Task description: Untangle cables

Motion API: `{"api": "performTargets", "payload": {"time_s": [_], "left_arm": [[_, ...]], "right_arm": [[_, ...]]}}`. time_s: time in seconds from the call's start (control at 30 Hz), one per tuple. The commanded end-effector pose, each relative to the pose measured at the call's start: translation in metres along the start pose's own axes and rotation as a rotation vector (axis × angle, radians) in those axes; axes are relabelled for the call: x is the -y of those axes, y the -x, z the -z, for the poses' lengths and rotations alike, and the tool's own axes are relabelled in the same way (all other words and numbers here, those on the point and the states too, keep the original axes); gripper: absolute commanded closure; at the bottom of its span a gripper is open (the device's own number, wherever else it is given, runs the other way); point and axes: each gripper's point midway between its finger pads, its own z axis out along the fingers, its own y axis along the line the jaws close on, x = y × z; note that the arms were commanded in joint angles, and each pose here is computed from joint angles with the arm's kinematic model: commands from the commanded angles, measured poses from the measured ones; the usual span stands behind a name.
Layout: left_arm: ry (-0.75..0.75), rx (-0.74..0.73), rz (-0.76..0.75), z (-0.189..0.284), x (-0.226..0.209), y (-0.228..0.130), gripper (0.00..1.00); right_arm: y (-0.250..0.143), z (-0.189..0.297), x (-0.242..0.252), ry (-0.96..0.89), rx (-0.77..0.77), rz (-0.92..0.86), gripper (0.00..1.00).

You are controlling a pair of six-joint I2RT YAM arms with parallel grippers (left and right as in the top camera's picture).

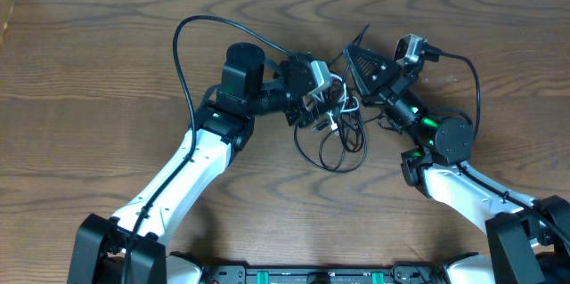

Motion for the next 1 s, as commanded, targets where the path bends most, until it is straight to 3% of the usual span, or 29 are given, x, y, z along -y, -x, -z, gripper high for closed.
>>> {"api": "performTargets", "payload": {"time_s": [0.0,0.23,0.5,0.63,0.73,0.97], "left_arm": [[0.045,0.004,-0.030,-0.001,-0.011,0.004,0.92],[0.178,-0.001,-0.069,0.004,-0.034,0.011,0.92],[0.413,0.232,-0.127,0.040,-0.066,0.090,0.92],[0.536,0.379,-0.129,0.081,-0.077,0.135,0.93],[0.589,0.464,-0.154,0.115,-0.078,0.161,0.92],[0.703,0.545,-0.227,0.178,-0.075,0.193,0.92]], "right_arm": [[-0.001,-0.002,-0.011,0.029,0.000,0.006,0.99],[-0.002,-0.002,-0.007,0.013,-0.004,-0.001,0.99],[-0.004,-0.001,0.025,-0.118,-0.021,-0.067,0.94],[-0.002,0.001,0.035,-0.156,-0.018,-0.030,0.82],[-0.002,0.002,0.044,-0.190,-0.016,-0.012,0.66],[-0.001,0.011,0.078,-0.327,-0.018,0.017,0.37]]}}
